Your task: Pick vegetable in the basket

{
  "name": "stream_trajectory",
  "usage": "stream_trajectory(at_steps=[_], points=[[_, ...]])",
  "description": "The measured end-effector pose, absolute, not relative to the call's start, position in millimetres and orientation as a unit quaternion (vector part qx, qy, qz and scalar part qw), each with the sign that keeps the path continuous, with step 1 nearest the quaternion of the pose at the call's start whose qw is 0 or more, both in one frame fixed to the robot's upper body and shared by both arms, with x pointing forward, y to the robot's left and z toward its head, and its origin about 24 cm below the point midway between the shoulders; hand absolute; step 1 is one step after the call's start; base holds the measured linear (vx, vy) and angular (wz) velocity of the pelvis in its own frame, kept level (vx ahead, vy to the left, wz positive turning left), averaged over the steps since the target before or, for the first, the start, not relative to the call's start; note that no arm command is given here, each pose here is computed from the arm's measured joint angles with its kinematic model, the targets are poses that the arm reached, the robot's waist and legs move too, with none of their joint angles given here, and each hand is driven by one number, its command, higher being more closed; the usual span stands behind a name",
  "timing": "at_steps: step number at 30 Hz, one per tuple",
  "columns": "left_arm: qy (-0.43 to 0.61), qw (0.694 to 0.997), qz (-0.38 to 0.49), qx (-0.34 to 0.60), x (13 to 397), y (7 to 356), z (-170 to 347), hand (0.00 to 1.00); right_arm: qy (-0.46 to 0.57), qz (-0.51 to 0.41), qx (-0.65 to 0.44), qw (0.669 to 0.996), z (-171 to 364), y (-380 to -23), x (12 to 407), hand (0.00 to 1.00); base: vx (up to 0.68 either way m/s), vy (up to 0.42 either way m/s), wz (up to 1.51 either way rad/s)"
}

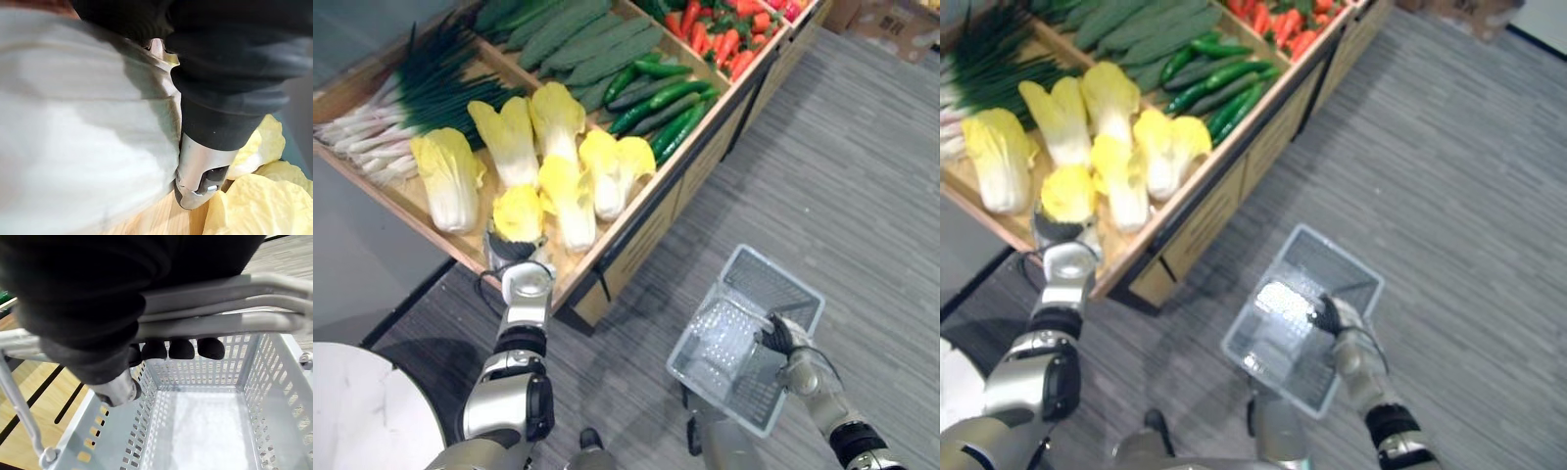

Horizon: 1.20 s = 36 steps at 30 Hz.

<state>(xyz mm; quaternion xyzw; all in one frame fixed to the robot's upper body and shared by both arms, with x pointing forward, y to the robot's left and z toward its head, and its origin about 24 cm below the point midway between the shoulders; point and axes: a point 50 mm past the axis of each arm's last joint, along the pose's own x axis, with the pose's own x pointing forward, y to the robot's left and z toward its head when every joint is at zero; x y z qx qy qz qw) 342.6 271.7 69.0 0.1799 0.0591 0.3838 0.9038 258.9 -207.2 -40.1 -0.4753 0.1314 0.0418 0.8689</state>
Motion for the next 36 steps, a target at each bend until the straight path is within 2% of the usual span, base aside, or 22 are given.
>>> stream_trajectory(at_steps=[12, 31, 32, 36], points=[[0.029, 0.908, 0.387, 0.158, 311.7, 253.1, 55.4, 1.0, 0.155, 0.024, -0.462, 0.873, -47.7, -213.2, 248.9, 1.0, 0.0, 0.006, 0.1], [-0.032, 0.916, 0.358, 0.179, 306.5, 228.3, 70.9, 1.0, 0.192, -0.004, -0.453, 0.871, -54.9, -227.9, 236.8, 1.0, -0.01, 0.0, 0.06], [-0.03, 0.916, 0.359, 0.179, 306.4, 228.8, 70.4, 0.0, 0.192, -0.004, -0.452, 0.871, -55.1, -227.0, 236.9, 1.0, 0.0, 0.0, 0.0], [-0.012, 0.916, 0.357, 0.184, 305.6, 230.7, 62.0, 0.0, 0.191, -0.001, -0.445, 0.875, -56.2, -222.2, 237.1, 1.0, 0.0, 0.0, 0.0]])
